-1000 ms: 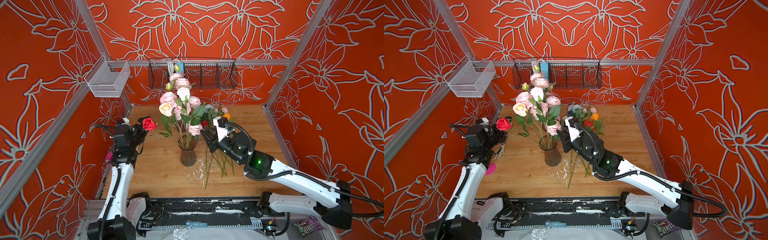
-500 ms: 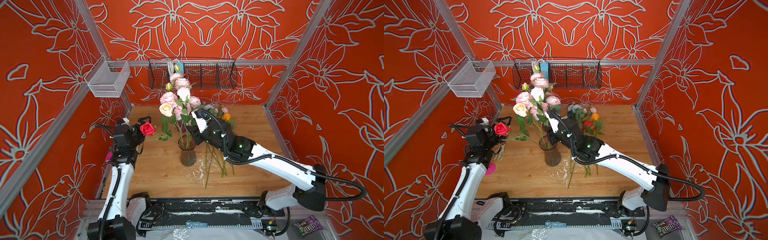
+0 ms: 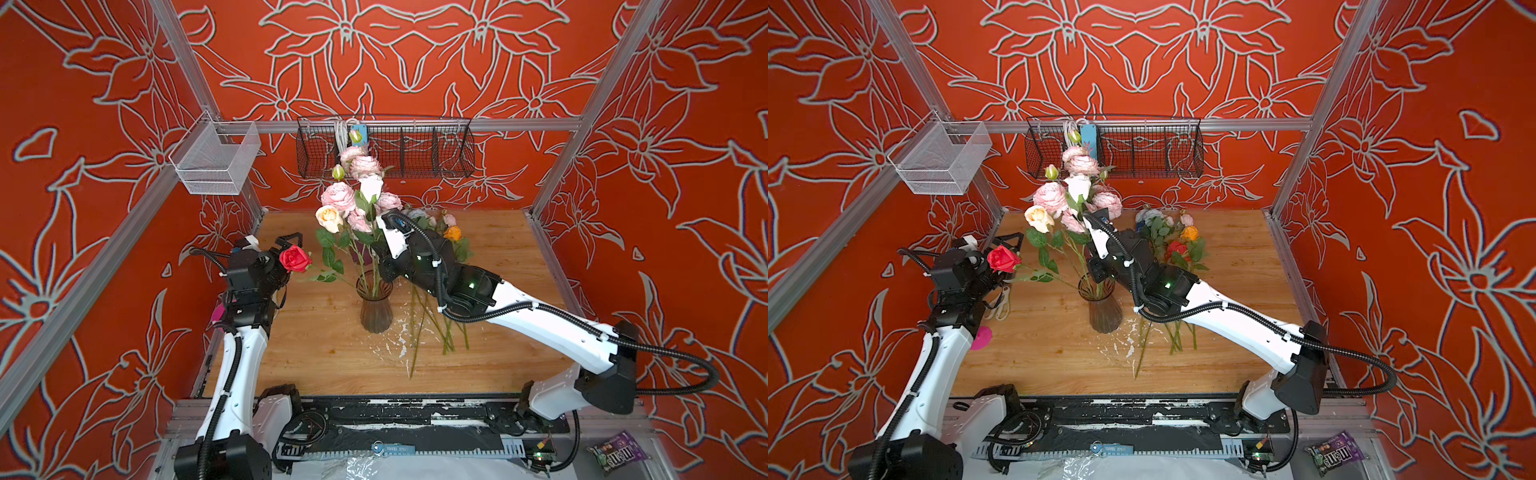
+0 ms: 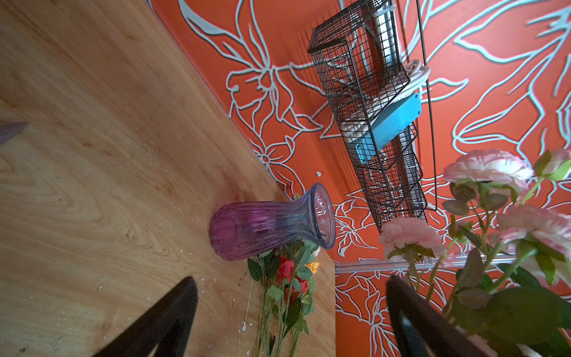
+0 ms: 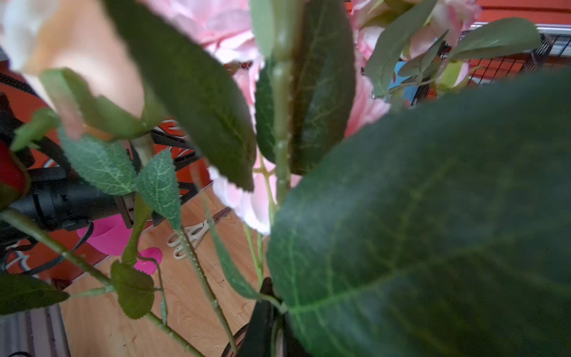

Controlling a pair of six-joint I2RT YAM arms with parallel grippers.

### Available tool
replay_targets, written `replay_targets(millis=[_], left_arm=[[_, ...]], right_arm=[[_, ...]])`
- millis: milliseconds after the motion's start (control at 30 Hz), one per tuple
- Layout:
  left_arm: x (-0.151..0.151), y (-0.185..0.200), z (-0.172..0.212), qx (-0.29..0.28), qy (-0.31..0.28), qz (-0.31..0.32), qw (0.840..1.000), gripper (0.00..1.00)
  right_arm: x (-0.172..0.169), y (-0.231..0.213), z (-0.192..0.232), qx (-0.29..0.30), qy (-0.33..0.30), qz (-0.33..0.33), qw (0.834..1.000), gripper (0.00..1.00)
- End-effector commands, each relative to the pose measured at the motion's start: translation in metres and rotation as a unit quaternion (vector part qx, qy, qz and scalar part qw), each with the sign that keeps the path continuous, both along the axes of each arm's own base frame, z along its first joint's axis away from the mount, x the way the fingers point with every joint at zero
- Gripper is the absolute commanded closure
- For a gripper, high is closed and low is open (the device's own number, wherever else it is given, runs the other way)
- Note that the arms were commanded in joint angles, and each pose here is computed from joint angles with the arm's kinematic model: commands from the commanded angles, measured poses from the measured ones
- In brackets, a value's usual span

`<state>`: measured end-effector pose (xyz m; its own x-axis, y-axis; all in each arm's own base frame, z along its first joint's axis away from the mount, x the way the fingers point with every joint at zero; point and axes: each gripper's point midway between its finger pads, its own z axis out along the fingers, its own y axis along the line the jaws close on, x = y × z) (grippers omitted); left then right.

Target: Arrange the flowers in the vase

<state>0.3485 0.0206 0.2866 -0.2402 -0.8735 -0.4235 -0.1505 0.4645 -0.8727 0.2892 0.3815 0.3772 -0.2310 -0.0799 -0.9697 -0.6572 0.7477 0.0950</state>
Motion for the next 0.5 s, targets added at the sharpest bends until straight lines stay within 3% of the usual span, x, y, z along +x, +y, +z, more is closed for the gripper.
replay_targets(millis=[0, 467], left_arm=[[-0.002, 0.003, 0.010, 0.006, -0.015, 0.004, 1.000, 0.05], [-0.001, 0.002, 0.009, 0.005, -0.013, 0.001, 1.000, 0.05]], right_arm=[[-0.012, -0.004, 0.003, 0.032, 0.013, 0.014, 0.999, 0.98], [-0.025, 0.001, -0.028, 0.016, 0.062, 0.042, 0.997, 0.94]])
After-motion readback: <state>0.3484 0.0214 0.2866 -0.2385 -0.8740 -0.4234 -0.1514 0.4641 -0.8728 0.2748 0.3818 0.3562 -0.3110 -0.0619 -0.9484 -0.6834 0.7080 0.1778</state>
